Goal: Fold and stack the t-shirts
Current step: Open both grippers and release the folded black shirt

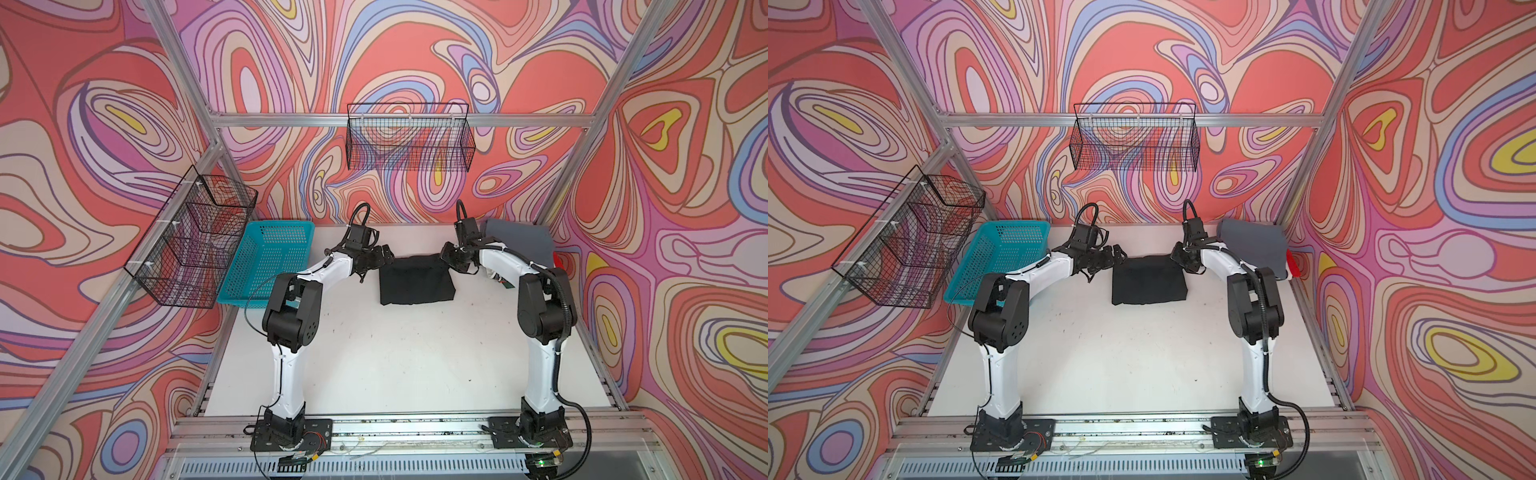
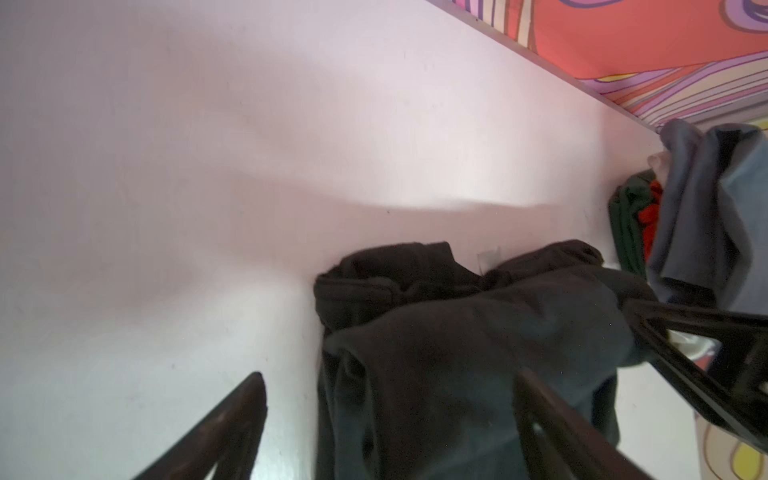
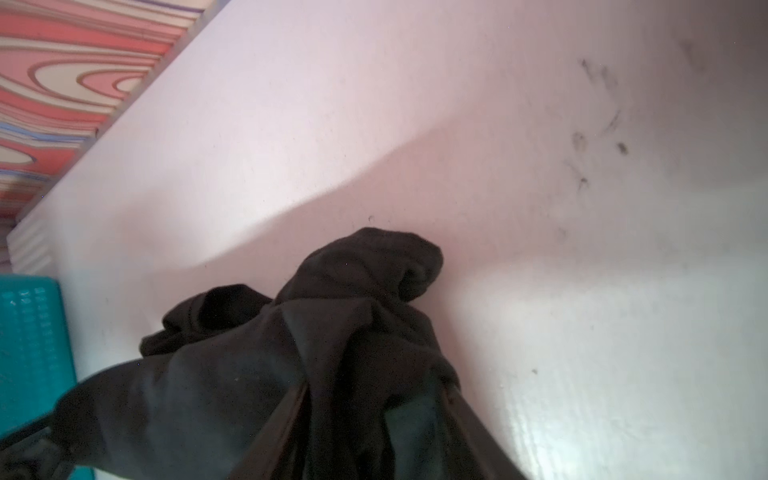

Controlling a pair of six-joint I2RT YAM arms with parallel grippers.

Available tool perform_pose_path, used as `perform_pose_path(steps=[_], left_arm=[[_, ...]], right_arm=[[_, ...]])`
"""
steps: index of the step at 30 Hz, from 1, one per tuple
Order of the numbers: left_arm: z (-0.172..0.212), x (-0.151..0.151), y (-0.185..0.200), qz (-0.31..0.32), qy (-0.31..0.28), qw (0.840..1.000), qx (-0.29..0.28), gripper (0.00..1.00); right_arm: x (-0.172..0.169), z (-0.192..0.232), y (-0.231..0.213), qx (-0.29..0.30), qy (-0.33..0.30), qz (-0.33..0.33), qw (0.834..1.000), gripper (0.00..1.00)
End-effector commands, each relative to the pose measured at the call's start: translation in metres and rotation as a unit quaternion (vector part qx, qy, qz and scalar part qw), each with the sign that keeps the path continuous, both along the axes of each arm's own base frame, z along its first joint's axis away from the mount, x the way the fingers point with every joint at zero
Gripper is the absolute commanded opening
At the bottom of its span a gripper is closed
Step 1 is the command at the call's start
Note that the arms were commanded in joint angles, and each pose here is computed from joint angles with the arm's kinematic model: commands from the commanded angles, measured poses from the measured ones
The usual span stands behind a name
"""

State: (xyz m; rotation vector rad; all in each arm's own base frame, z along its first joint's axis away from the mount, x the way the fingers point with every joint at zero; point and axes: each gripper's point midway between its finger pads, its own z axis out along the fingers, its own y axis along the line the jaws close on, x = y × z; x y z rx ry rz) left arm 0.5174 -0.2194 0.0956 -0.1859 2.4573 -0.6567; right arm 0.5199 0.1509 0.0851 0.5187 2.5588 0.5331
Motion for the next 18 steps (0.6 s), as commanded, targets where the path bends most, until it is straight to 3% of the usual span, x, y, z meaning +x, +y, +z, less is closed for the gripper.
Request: perform_pose_path(steps=[1,6,11,14,18], left_arm=[[0.02,0.01,0.016,-0.001,-0.037,0.998,0.045,1.0],[0.026,-0.011,0.023,-0.001,-0.036,0.998,0.049,1.0],[0.03,-0.044,0.029,-0.007,-0.039,0.998,0.041,1.0],[0.038,-0.067,0.019,-0.038,-0.048,0.998,0.034,0.95],[0.046,-0.09,-0.006,-0.086,-0.065,0.994,0.025,0.91]], right_arm=[[-0.001,0.017,-0.014,-0.029,-0.026,-0.008,0.999,0.72],[-0.018,0.032,-0.035,-0.076,-0.035,-0.023,0.996,0.75],[-0.043,0.043,-0.035,-0.068,-0.041,-0.008,0.997,0.72],[-0.058,0.05,-0.021,-0.024,-0.048,0.019,0.998,0.63],[-0.07,0.062,0.005,0.048,-0.072,0.056,0.995,0.61]])
